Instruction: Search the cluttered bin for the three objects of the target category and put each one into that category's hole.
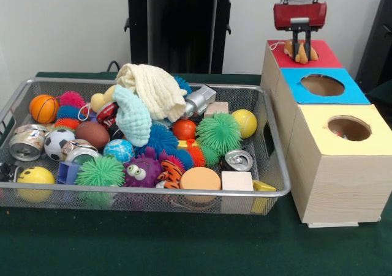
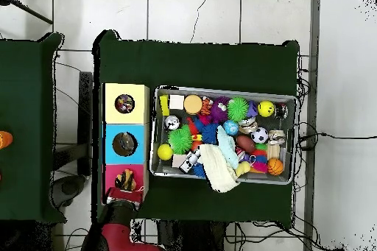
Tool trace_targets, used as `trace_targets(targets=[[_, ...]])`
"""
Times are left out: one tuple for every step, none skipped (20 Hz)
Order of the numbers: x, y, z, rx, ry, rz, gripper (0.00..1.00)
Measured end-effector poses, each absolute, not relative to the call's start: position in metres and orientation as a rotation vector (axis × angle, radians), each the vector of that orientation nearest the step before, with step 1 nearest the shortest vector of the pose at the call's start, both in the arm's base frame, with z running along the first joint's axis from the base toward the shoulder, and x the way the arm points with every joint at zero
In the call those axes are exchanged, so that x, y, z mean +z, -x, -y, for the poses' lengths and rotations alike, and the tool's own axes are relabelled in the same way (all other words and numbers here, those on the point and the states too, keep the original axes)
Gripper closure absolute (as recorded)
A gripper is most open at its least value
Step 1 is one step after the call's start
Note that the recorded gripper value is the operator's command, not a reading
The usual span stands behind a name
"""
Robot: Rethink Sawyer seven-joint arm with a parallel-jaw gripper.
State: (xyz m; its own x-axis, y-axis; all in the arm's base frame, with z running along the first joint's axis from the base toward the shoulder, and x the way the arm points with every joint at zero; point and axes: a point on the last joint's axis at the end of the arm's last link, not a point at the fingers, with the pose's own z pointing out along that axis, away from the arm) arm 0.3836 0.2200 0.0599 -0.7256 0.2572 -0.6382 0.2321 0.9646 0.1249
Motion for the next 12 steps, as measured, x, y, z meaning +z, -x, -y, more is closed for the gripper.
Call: trace_targets(targets=[[0.062,-0.384,-0.220,0.051,-0.341,-2.435,1.00],[0.063,-0.385,-0.220,0.051,-0.341,-2.446,1.00],[0.065,-0.387,-0.219,0.051,-0.344,-2.471,1.00],[0.070,-0.395,-0.217,0.057,-0.354,-2.546,1.00],[0.073,-0.399,-0.217,0.060,-0.360,-2.578,1.00],[0.074,-0.401,-0.216,0.061,-0.361,-2.594,1.00],[0.077,-0.406,-0.215,0.065,-0.369,-2.642,1.00],[0.078,-0.409,-0.215,0.067,-0.372,-2.665,1.00],[0.080,-0.413,-0.214,0.070,-0.375,-2.702,1.00],[0.082,-0.417,-0.213,0.074,-0.369,-2.738,1.00],[0.083,-0.421,-0.212,0.077,-0.362,-2.775,1.00],[0.084,-0.425,-0.211,0.079,-0.344,-2.805,1.00]])
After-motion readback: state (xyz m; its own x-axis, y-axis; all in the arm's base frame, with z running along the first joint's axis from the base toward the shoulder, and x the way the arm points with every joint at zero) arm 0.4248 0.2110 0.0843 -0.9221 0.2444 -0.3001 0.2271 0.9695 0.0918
